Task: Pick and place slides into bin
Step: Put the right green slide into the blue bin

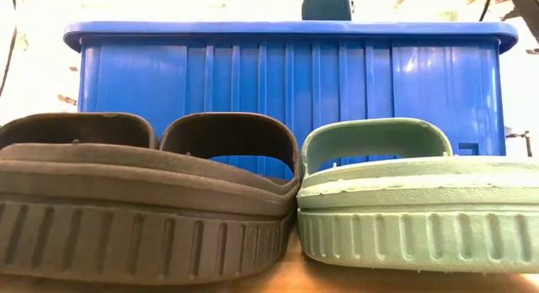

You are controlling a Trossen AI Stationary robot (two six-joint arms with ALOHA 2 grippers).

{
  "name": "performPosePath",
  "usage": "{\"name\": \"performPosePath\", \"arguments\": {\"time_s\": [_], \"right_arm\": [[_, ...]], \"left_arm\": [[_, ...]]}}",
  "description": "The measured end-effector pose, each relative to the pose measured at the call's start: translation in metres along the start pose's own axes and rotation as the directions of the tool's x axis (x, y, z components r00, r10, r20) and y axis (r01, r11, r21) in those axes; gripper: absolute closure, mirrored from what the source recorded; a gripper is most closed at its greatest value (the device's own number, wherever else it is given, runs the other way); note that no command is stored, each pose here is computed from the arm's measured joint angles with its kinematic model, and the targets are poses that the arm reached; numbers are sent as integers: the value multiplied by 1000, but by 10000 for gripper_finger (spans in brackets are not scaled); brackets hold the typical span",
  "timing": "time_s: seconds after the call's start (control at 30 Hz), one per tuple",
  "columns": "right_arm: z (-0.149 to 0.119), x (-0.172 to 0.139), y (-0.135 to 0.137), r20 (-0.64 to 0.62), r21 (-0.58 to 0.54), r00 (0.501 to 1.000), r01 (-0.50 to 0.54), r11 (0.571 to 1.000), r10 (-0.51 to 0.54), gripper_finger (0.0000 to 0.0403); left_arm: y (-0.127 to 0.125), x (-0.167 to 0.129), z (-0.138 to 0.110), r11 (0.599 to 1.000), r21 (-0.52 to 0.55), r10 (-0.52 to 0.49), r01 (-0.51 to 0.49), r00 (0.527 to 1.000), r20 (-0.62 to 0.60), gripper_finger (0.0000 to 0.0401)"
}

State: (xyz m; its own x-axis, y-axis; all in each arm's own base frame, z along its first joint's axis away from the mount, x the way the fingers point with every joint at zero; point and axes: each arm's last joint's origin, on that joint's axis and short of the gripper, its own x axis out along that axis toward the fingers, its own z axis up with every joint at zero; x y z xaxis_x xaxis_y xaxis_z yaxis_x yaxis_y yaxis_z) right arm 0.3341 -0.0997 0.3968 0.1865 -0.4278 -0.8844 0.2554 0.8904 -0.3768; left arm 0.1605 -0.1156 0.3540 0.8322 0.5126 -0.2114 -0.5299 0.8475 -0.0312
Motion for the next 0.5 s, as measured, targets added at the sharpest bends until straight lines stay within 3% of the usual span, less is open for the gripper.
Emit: {"name": "performPosePath", "arguments": {"time_s": [0.3, 0.5], "right_arm": [[-5, 50, 3, -127, -152, 991, -51, 987, 32, 403], [-7, 78, -2, -110, -185, 989, -121, 975, 102, 403]], "left_arm": [[-1, 0, 0, 1000, 23, -16, 17, 1000, -11, 230], [-1, 0, 0, 1000, 10, -20, 20, 1000, -14, 230]]}}
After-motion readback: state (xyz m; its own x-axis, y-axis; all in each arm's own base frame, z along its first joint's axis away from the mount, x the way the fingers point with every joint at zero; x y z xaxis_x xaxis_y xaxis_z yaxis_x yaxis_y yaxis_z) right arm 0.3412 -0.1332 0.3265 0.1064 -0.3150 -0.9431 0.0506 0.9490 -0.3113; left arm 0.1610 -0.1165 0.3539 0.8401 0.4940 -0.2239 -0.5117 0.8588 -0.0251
